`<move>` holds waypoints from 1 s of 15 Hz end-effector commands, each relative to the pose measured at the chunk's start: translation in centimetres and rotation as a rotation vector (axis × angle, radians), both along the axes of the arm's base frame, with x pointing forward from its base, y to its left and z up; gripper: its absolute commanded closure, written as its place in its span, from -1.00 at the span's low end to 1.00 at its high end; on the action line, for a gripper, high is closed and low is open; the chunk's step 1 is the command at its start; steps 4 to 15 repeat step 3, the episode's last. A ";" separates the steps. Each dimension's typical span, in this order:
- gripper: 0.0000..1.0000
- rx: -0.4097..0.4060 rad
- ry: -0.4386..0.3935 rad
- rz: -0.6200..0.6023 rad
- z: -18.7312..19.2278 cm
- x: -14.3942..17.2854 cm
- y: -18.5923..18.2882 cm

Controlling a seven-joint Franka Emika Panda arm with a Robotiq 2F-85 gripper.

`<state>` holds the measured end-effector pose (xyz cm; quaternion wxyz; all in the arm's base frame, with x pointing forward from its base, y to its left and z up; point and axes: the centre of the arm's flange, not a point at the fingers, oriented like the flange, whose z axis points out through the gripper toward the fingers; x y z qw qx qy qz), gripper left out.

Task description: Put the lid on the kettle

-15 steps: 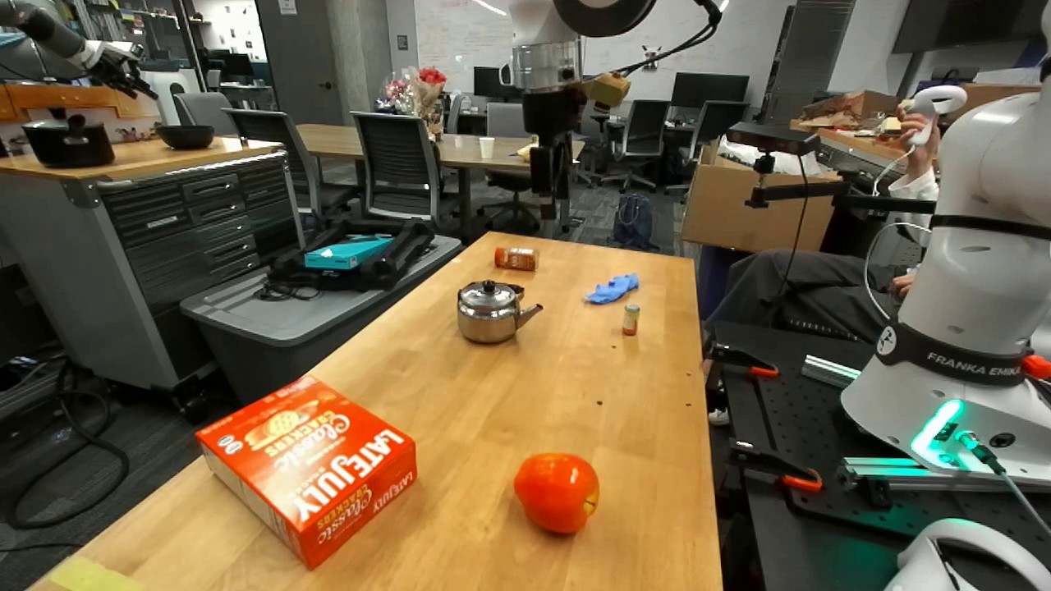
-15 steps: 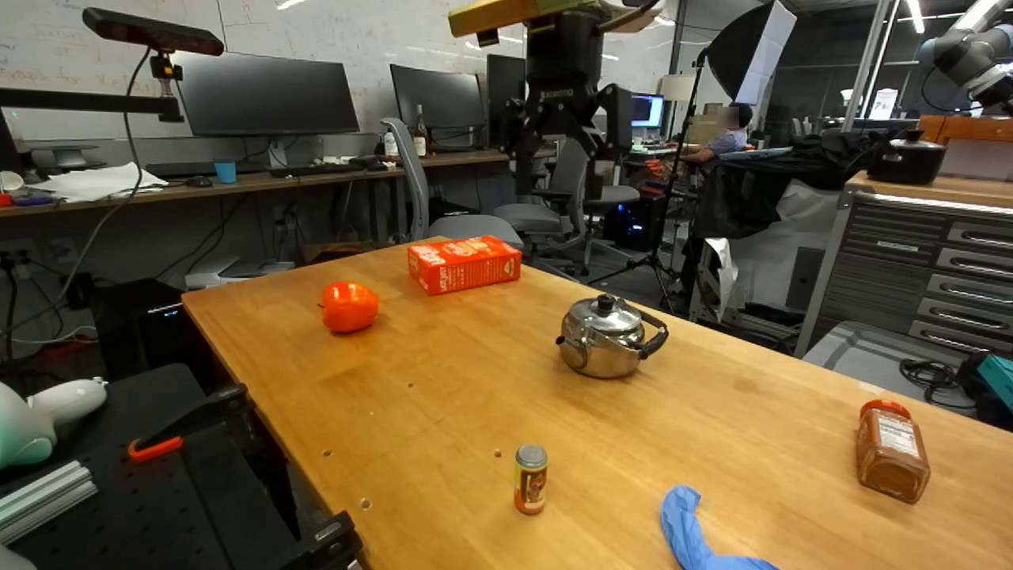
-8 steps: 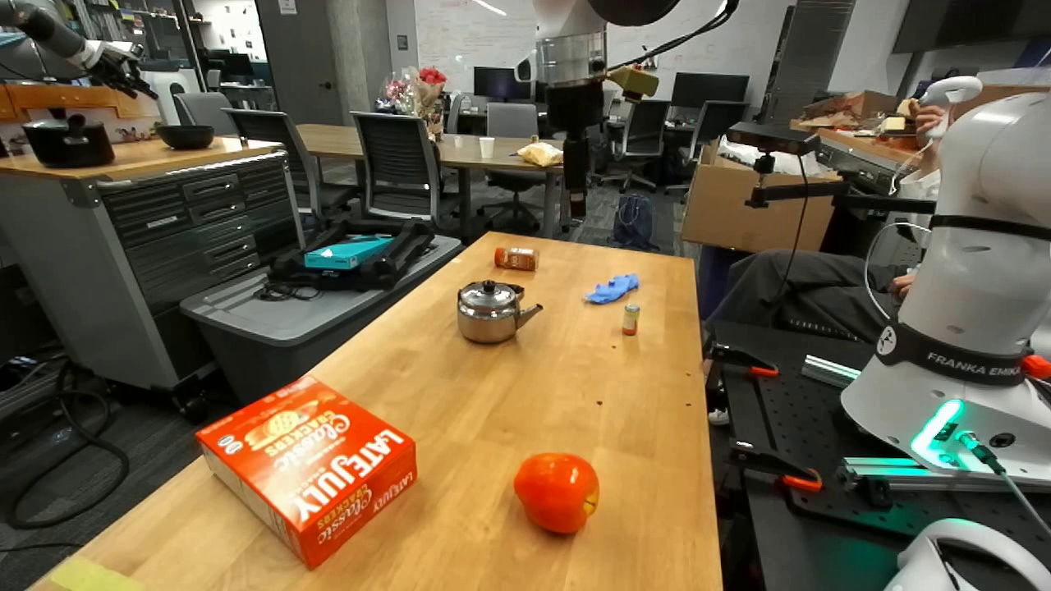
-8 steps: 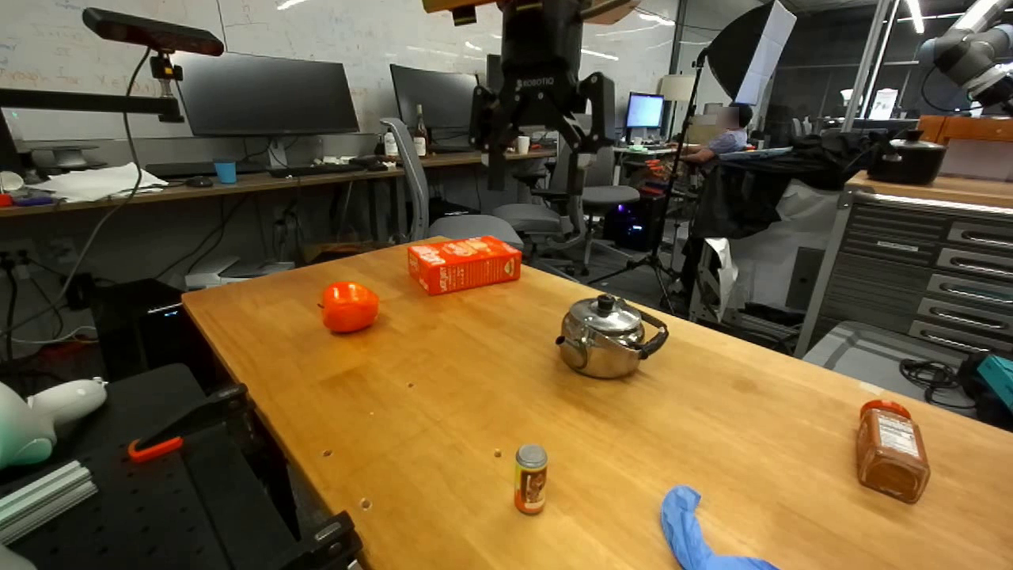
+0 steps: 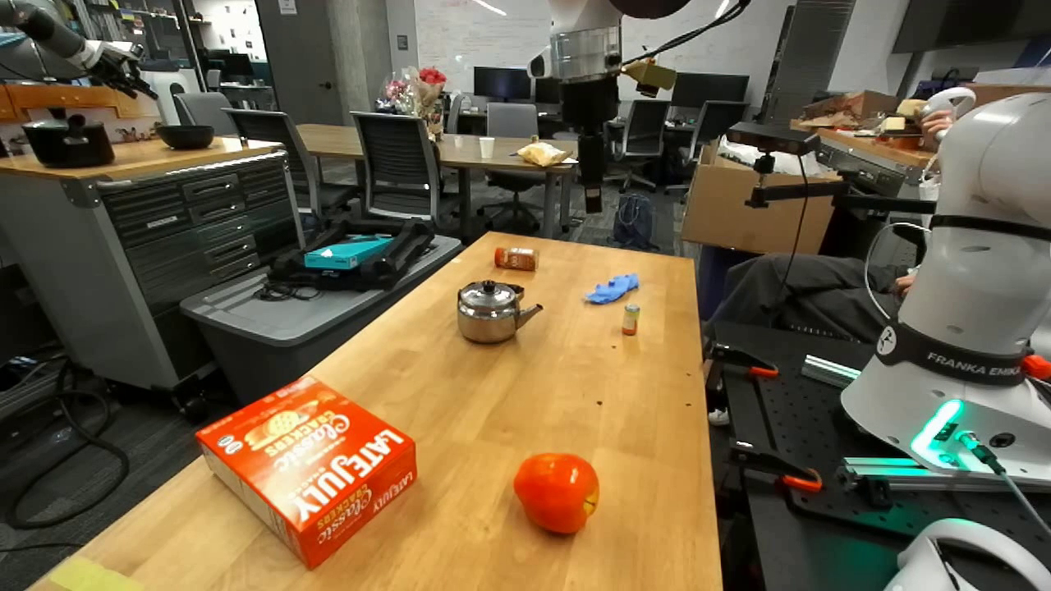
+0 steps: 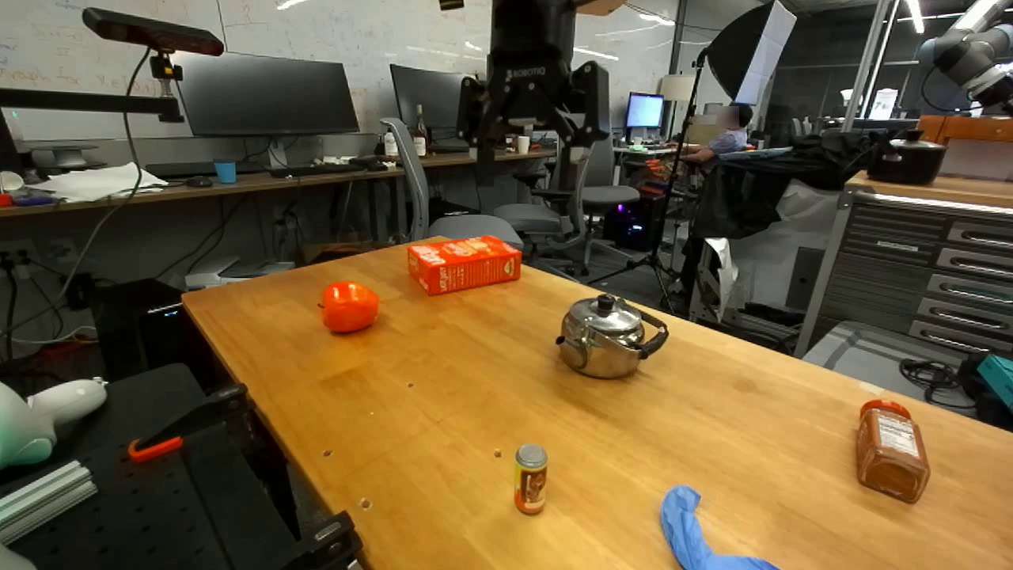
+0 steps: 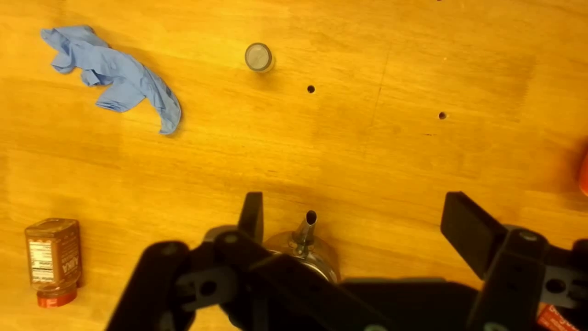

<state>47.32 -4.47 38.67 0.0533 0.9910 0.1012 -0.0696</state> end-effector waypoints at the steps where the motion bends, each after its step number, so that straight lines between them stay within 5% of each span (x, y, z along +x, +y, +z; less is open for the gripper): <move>1: -1.00 0.000 0.000 0.000 0.0 0.0 0.0; 15: -1.00 0.000 0.001 0.000 0.0 0.0 0.0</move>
